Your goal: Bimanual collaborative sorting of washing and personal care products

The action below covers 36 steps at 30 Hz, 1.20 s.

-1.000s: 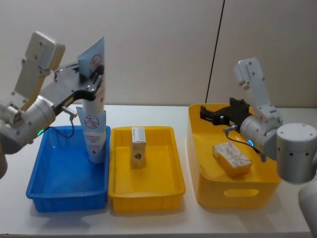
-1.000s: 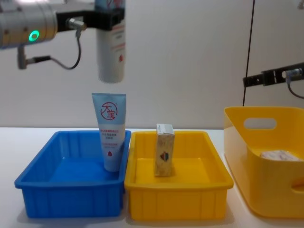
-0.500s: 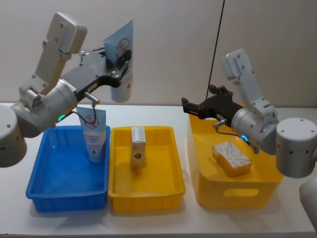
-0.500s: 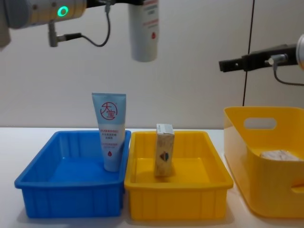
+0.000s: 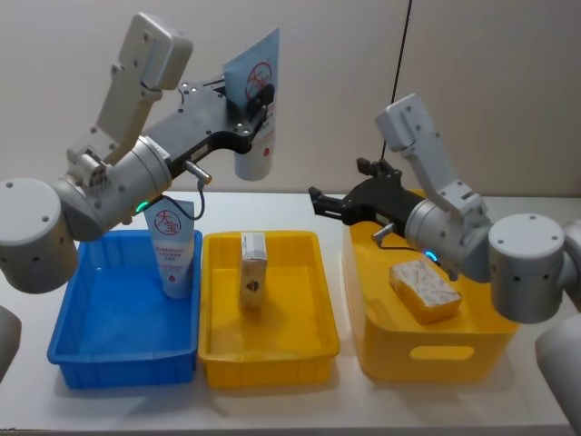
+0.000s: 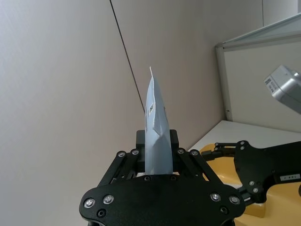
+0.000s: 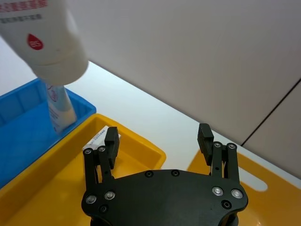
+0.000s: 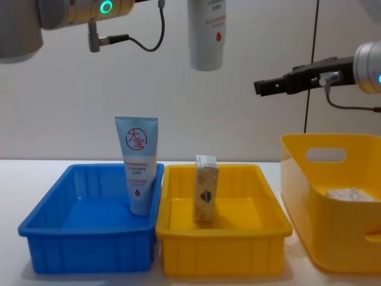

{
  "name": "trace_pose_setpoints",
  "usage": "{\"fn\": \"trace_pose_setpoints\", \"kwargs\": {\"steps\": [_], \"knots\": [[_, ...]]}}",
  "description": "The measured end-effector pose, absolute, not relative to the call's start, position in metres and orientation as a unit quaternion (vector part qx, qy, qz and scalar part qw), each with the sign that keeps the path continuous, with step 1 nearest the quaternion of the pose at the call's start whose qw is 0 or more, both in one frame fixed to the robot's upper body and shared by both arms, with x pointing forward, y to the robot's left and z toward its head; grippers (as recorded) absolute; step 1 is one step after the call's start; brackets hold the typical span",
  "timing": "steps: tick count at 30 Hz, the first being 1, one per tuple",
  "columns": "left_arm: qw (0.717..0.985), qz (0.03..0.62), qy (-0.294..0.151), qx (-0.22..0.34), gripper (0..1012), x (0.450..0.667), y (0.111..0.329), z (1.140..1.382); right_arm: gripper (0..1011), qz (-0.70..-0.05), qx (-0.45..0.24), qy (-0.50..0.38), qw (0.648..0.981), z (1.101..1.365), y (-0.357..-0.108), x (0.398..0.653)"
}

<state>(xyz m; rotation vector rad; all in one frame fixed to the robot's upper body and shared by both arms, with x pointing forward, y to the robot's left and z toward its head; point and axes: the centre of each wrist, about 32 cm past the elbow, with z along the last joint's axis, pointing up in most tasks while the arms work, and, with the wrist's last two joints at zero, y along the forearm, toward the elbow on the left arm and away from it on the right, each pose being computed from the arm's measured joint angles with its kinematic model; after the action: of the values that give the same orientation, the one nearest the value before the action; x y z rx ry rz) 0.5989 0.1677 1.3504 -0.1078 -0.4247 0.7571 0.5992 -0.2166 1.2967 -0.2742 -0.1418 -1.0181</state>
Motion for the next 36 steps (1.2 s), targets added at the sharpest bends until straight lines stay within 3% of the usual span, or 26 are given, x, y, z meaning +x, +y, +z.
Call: {"fn": "trace_pose_setpoints", "kwargs": {"steps": [26,36], "knots": [[0.911,0.358,-0.196,-0.055,235,0.603,0.158,1.344,1002,-0.345,-0.118,-0.122,0.923,1.313,-0.183,0.611],[0.911,0.363,-0.189,-0.050,235,0.601,0.159,1.340,1002,-0.325,-0.102,-0.148,0.928,1.323,-0.172,0.613]]}}
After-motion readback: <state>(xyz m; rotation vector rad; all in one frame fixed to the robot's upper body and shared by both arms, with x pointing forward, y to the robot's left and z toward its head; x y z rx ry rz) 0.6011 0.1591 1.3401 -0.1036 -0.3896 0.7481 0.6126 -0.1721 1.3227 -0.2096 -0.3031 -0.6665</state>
